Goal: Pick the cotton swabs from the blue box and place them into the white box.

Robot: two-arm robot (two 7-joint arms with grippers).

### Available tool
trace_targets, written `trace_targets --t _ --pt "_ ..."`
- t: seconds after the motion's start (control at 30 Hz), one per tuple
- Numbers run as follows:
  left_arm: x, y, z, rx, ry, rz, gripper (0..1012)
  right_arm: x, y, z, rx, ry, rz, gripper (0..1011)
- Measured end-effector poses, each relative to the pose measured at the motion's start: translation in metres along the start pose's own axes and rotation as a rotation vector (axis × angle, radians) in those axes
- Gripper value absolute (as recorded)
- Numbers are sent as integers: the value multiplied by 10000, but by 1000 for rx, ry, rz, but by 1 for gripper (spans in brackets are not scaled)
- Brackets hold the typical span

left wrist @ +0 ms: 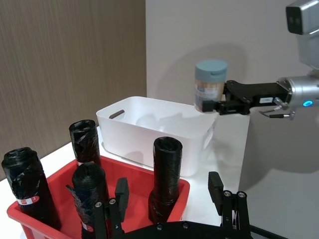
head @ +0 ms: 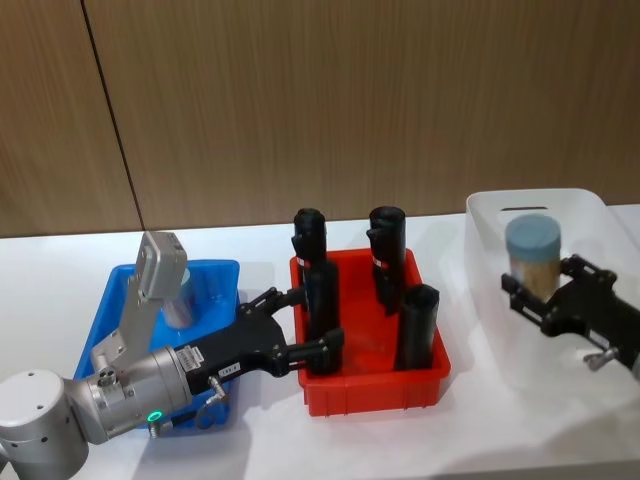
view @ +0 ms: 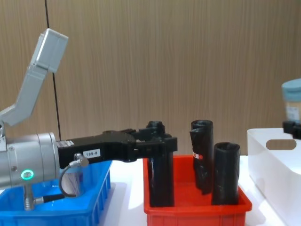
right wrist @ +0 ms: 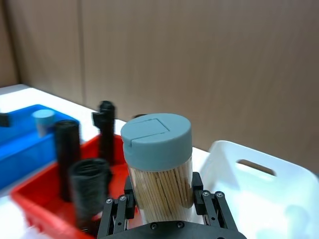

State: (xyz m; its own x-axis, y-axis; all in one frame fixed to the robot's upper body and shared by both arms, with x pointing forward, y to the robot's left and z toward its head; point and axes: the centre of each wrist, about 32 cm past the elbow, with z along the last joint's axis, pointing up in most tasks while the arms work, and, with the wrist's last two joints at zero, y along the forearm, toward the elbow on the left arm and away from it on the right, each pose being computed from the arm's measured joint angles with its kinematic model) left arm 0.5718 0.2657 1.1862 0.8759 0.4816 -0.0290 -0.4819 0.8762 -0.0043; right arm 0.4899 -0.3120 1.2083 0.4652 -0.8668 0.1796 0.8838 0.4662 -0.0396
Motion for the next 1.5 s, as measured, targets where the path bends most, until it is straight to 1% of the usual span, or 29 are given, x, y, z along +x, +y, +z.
trace_targets --t 0.03,0.13,0.17,0.23,0.3,0.33,0.37,0.6,0.77,0.83,0.87,0.9,0.97,1.03,1.13,1.17,1.27,1.4,1.5 --pt "0 0 0 0 0 0 1004 8 6 0 -2 0 -10 644" --pt "0 0 0 0 0 0 1004 86 86 -8 -15 -3 -68 644" --pt "0 0 0 0 0 0 1004 86 86 -8 -15 -3 -68 644" --pt "0 0 0 0 0 0 1004 152 165 -26 -30 -7 -110 644" --pt "0 0 0 0 0 0 1004 185 205 -37 -38 -9 -127 644" --pt "0 0 0 0 0 0 1004 220 252 -56 -50 -11 -144 644" --pt "0 0 0 0 0 0 1004 220 252 -56 -50 -11 -144 644" --pt "0 0 0 0 0 0 1004 362 459 -138 -101 -13 -195 644" --pt "0 0 0 0 0 0 1004 424 552 -183 -126 -13 -214 644" --pt "0 0 0 0 0 0 1004 452 592 -199 -135 -11 -221 662" --pt "0 0 0 0 0 0 1004 463 606 -206 -139 -10 -224 688" --pt "0 0 0 0 0 0 1004 468 615 -210 -140 -10 -226 755" --pt "0 0 0 0 0 0 1004 485 644 -220 -145 -10 -231 791" --pt "0 0 0 0 0 0 1004 498 663 -225 -146 -10 -234 863" --pt "0 0 0 0 0 0 1004 507 678 -228 -147 -11 -237 914" --pt "0 0 0 0 0 0 1004 513 686 -229 -146 -11 -238 958" --pt "-1 0 -1 0 0 0 1004 519 694 -228 -145 -11 -239 1001" --pt "-11 -2 -1 2 -3 8 1004 516 693 -230 -144 -11 -238 1002" --pt "-34 -9 3 6 -10 24 1004 492 685 -231 -141 -11 -236 1001"
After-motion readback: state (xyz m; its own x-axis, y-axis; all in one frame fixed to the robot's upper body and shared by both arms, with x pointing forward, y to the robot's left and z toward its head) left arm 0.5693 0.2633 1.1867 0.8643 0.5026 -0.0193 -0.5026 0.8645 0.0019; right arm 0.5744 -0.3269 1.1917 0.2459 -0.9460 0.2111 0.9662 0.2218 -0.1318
